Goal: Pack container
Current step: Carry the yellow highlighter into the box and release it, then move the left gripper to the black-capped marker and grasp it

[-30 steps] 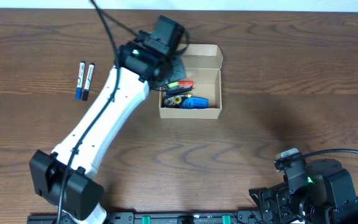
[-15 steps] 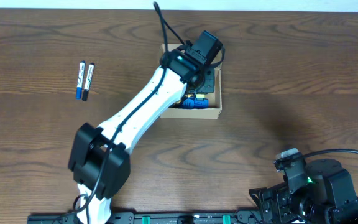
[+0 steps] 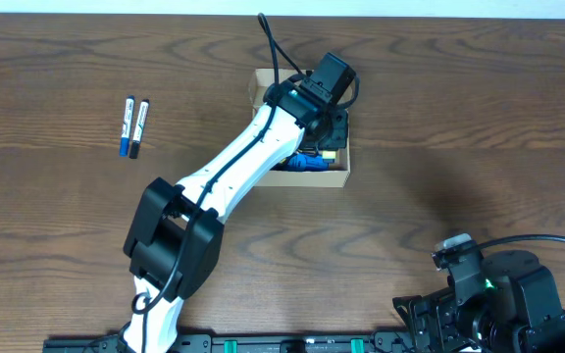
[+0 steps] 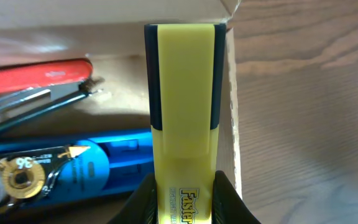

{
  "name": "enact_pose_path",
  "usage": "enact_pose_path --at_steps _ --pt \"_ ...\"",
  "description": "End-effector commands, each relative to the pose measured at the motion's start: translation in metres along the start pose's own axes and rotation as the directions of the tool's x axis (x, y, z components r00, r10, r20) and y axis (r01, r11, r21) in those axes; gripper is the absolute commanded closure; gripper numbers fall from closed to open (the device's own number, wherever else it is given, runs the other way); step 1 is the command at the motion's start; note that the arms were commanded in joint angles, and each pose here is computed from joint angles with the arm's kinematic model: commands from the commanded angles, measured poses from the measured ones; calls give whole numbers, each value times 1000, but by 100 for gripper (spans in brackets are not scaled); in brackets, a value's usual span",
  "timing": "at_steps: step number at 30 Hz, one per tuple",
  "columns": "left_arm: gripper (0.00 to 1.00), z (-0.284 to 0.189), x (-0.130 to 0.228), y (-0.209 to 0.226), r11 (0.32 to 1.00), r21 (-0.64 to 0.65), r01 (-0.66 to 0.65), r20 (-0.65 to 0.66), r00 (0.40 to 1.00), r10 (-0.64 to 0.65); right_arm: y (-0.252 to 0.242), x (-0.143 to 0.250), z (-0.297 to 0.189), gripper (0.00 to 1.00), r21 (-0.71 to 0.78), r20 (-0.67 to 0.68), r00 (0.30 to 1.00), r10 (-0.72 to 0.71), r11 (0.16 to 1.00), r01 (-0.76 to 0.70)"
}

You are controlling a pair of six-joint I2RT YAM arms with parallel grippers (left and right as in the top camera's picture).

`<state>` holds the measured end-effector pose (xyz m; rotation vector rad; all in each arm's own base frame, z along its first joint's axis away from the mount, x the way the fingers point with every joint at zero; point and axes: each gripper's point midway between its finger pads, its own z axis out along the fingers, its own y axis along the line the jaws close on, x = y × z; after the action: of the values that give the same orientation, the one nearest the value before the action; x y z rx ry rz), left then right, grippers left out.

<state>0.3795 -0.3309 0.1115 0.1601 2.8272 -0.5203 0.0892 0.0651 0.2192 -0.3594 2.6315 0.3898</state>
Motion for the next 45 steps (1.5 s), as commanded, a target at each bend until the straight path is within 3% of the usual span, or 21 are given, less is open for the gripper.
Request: enact_pose_path --at_steps 1,8,16,26,30,36,45 --pt "92 8 2 -2 1000 12 22 -21 1000 -22 1 1 0 1 -7 -3 1000 4 1000 -4" --pt "85 7 2 -13 997 68 33 -32 999 -31 1 1 0 1 -7 -3 1000 4 1000 -4" --pt "60 7 5 -15 996 82 37 -48 998 -33 1 1 0 1 -7 -3 1000 4 1000 -4" --pt "62 -24 5 -12 996 65 61 -42 997 -58 1 1 0 1 -7 -3 1000 4 1000 -4" --pt "62 -81 -8 12 998 -44 47 69 997 -44 1 1 0 1 -7 -3 1000 4 1000 -4" --pt "46 -182 -28 78 971 -237 43 269 963 23 1 1 0 1 -7 -3 1000 4 1000 -4" --pt "26 -255 -25 201 910 -382 163 286 957 -52 1 1 0 1 -7 -3 1000 4 1000 -4"
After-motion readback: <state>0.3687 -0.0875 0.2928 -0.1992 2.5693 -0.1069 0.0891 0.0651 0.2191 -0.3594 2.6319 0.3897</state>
